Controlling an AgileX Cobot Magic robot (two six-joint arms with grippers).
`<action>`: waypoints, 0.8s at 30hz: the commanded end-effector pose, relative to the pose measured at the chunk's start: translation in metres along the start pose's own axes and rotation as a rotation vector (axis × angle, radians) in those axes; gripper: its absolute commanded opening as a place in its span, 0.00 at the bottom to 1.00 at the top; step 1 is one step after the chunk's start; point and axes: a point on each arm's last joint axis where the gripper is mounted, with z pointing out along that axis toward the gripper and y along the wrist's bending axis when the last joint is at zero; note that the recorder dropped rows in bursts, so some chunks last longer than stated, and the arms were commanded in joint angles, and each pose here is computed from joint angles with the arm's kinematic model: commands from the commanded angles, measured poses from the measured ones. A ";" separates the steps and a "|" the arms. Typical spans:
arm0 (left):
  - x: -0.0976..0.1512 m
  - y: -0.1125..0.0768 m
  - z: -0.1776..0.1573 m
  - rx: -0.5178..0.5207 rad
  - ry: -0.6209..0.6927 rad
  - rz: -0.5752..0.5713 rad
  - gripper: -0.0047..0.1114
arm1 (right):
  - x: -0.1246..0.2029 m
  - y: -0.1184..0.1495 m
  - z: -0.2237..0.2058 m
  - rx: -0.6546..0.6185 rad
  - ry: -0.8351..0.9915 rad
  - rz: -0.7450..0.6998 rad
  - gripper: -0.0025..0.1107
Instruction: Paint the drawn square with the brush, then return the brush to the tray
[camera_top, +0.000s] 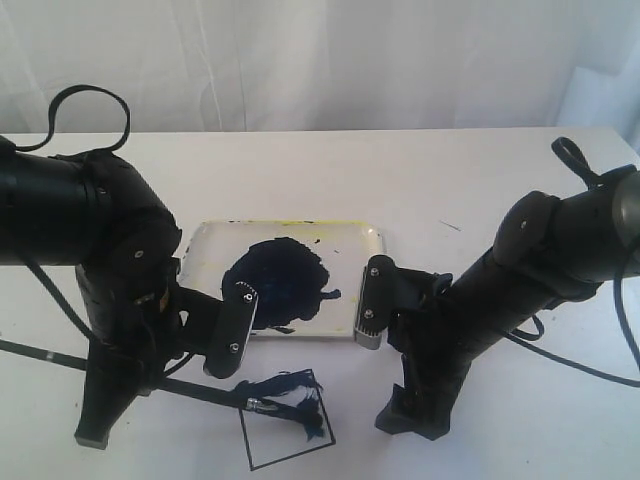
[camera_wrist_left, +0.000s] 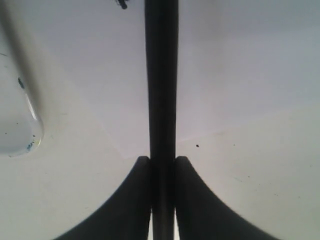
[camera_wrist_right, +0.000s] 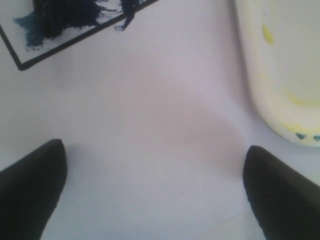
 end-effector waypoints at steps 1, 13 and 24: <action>0.001 0.000 -0.003 -0.015 0.021 0.029 0.04 | 0.011 0.008 0.011 -0.071 0.054 0.007 0.81; 0.004 0.006 -0.003 -0.086 0.049 -0.045 0.04 | 0.010 0.002 0.009 -0.003 0.046 0.007 0.81; 0.000 0.009 -0.015 -0.069 0.057 -0.125 0.04 | 0.007 0.001 0.004 0.020 0.035 0.004 0.81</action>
